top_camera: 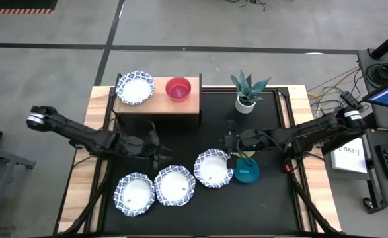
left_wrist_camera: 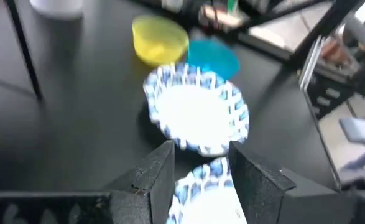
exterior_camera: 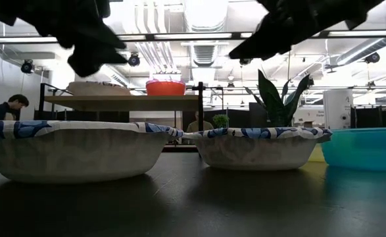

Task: Place and stack bowls onto a shelf
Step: Stack the blue bowl on top of the blue bowl on the shelf

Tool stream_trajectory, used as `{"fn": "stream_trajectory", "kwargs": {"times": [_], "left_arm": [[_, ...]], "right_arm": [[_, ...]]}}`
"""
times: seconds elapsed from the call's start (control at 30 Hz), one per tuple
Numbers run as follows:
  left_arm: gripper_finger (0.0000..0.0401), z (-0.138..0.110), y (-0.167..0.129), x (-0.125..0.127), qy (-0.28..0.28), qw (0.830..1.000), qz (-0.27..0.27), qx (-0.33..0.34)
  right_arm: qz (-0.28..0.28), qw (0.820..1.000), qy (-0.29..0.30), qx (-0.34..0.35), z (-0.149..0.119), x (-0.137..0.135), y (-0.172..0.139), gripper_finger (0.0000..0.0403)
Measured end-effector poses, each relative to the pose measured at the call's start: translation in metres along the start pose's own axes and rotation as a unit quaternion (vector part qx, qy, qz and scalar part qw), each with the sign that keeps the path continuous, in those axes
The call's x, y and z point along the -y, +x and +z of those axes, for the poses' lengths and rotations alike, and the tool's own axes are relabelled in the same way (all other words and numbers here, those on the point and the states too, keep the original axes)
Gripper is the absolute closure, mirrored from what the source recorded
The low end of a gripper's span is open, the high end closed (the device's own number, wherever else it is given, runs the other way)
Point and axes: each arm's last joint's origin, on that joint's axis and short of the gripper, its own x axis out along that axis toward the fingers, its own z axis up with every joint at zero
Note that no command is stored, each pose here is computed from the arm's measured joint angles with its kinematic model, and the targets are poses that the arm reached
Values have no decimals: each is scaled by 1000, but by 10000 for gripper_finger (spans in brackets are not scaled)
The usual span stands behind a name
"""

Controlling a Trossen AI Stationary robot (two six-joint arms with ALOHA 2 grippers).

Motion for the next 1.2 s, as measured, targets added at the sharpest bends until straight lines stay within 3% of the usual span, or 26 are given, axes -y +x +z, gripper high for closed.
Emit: {"fn": "stream_trajectory", "kwargs": {"times": [0.27, 0.47, 0.67, 0.93, 1.2], "left_arm": [[237, -17, 33, 3, -28, 990, 21, -133], [193, -23, 53, 6, 11, 969, 76, -235], [193, -32, 75, 7, 45, 952, 94, -286], [251, -38, 90, 9, 50, 944, 96, -312], [381, -39, 91, 8, 35, 943, 104, -315]], "right_arm": [[-3, 1000, -11, 17, -4, 4, -20, 390], [-3, 1000, -12, 14, -7, 3, -20, 390], [0, 1000, -14, -3, -13, 2, -17, 390], [0, 1000, -15, -7, -16, 1, -16, 390], [0, 1000, -16, -9, -17, 1, -16, 390]]}}
